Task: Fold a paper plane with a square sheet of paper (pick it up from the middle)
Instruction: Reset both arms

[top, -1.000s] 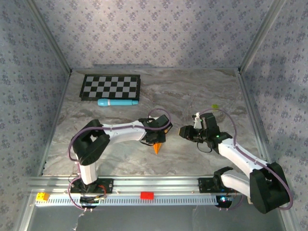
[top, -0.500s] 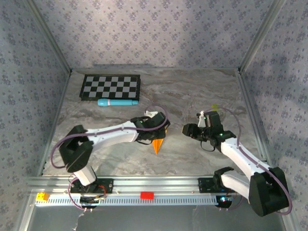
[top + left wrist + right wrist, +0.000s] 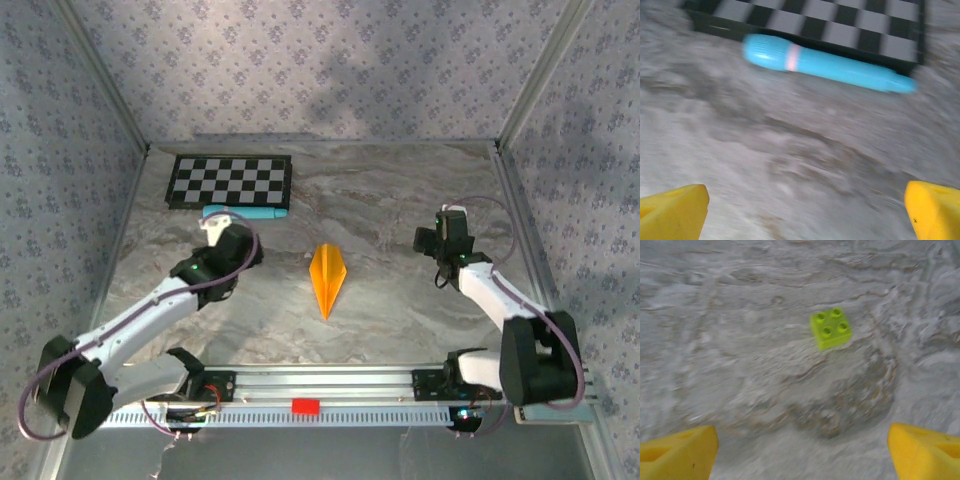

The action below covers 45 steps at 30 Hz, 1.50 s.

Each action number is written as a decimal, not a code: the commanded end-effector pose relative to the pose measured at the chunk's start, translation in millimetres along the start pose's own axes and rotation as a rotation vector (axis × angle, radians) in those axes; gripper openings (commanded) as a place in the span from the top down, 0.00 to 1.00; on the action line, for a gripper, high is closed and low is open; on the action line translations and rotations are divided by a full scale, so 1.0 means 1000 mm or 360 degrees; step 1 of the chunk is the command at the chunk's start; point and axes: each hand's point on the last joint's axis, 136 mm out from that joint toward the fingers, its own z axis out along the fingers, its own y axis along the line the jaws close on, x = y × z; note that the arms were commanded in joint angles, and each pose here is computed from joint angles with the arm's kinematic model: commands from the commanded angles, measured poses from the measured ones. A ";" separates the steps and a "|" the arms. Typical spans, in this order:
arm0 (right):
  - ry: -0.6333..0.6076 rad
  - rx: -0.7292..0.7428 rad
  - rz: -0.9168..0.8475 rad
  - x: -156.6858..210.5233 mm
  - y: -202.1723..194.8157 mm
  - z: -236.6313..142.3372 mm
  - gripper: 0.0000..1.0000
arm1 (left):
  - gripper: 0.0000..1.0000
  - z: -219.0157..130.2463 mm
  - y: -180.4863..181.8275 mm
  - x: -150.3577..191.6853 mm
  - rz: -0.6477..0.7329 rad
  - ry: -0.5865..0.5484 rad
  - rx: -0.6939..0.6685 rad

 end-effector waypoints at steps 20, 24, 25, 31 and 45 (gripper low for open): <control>-0.0490 -0.0159 -0.0133 -0.015 -0.013 0.041 0.00 | 0.00 0.097 0.075 -0.027 0.0201 -0.0428 0.0028; -0.0488 -0.0164 -0.0130 -0.015 -0.013 0.042 0.00 | 0.00 0.114 0.067 -0.037 0.0281 -0.0460 0.0052; -0.0487 -0.0164 -0.0129 -0.016 -0.013 0.041 0.00 | 0.00 0.121 0.065 -0.034 0.0289 -0.0478 0.0096; -0.0486 -0.0170 -0.0131 -0.015 -0.013 0.041 0.00 | 0.00 0.142 0.070 -0.025 0.0231 -0.0428 0.0153; -0.0486 -0.0170 -0.0129 -0.015 -0.013 0.041 0.00 | 0.00 0.142 0.072 -0.024 0.0218 -0.0397 0.0145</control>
